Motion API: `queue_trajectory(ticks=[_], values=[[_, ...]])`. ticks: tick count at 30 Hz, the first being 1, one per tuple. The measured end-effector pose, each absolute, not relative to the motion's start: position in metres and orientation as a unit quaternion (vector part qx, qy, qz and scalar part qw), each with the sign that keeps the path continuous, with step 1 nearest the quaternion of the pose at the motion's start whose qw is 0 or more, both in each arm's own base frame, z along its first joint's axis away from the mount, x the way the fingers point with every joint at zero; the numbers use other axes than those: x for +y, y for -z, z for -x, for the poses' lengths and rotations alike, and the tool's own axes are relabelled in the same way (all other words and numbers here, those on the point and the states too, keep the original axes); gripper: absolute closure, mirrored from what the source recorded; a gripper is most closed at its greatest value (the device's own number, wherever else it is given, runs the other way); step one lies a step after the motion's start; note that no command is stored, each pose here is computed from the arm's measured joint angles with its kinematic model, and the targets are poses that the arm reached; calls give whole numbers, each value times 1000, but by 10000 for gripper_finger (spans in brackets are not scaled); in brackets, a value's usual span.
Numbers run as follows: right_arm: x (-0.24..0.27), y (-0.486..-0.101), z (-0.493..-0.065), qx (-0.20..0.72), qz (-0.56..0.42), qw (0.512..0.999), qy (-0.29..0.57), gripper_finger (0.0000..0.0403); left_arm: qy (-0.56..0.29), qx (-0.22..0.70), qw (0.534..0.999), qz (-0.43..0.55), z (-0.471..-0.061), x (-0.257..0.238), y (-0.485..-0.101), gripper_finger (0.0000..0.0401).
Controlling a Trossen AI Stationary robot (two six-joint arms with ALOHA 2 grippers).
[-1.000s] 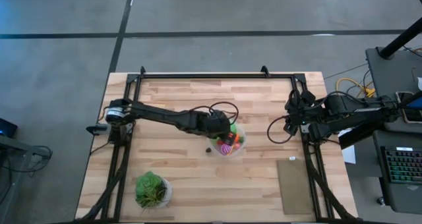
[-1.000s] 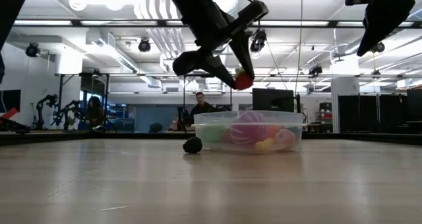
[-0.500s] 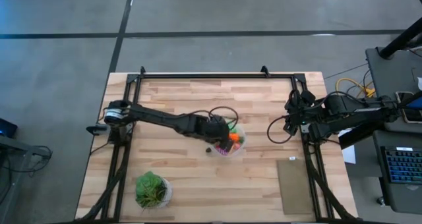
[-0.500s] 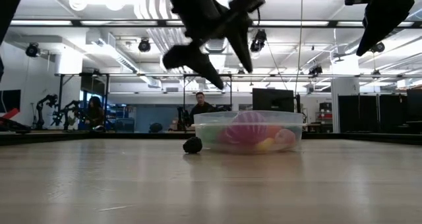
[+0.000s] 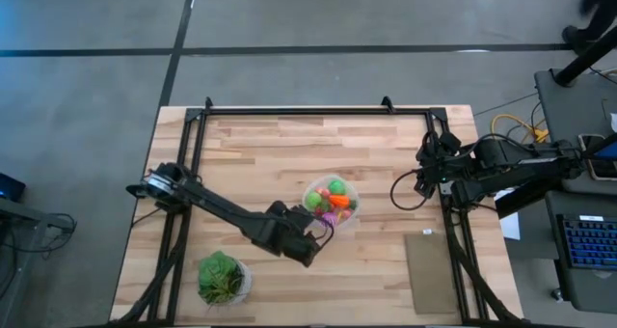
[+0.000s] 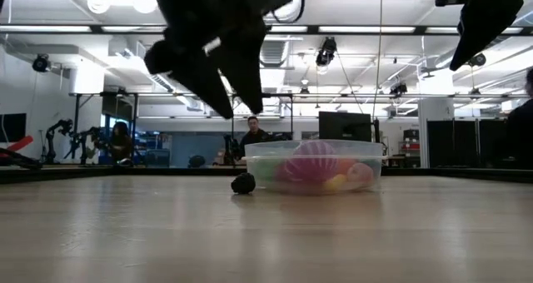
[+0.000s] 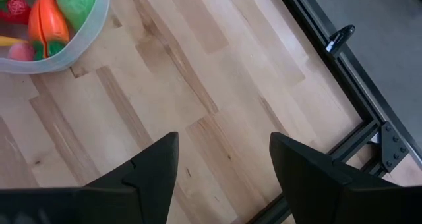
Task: Pick and placing Produce into tupperware
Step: Put the blackberry into the transparent bin
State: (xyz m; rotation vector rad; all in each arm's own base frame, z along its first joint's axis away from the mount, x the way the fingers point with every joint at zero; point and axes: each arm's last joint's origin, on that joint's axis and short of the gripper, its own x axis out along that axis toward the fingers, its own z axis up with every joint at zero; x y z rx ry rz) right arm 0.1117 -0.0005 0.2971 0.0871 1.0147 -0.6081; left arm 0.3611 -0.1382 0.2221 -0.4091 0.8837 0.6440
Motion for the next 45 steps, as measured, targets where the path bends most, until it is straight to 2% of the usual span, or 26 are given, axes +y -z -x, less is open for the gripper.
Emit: queue_trajectory(ticks=[9, 16, 20, 24, 29, 38, 45], values=[[-1, -297, -112, 479, -40, 829, 286, 172, -309, 441, 820, 196, -353, -127, -185, 178], [0, -297, -112, 480, -40, 829, 284, 172, -302, 456, 800, 248, -354, -110, -170, 178], [0, -297, -112, 481, -38, 829, 283, 172, -298, 468, 783, 280, -358, -94, -170, 178], [0, -297, -112, 481, -41, 829, 283, 172, -276, 457, 794, 291, -364, -81, -177, 178], [0, -297, -112, 480, -44, 829, 285, 172, -246, 473, 781, 326, -369, -67, -177, 178], [0, -297, -112, 480, -48, 829, 285, 172, -230, 488, 775, 329, -371, -53, -176, 178], [1, -296, -112, 486, -68, 828, 270, 172, -273, 517, 735, 343, -364, -46, -177, 178]])
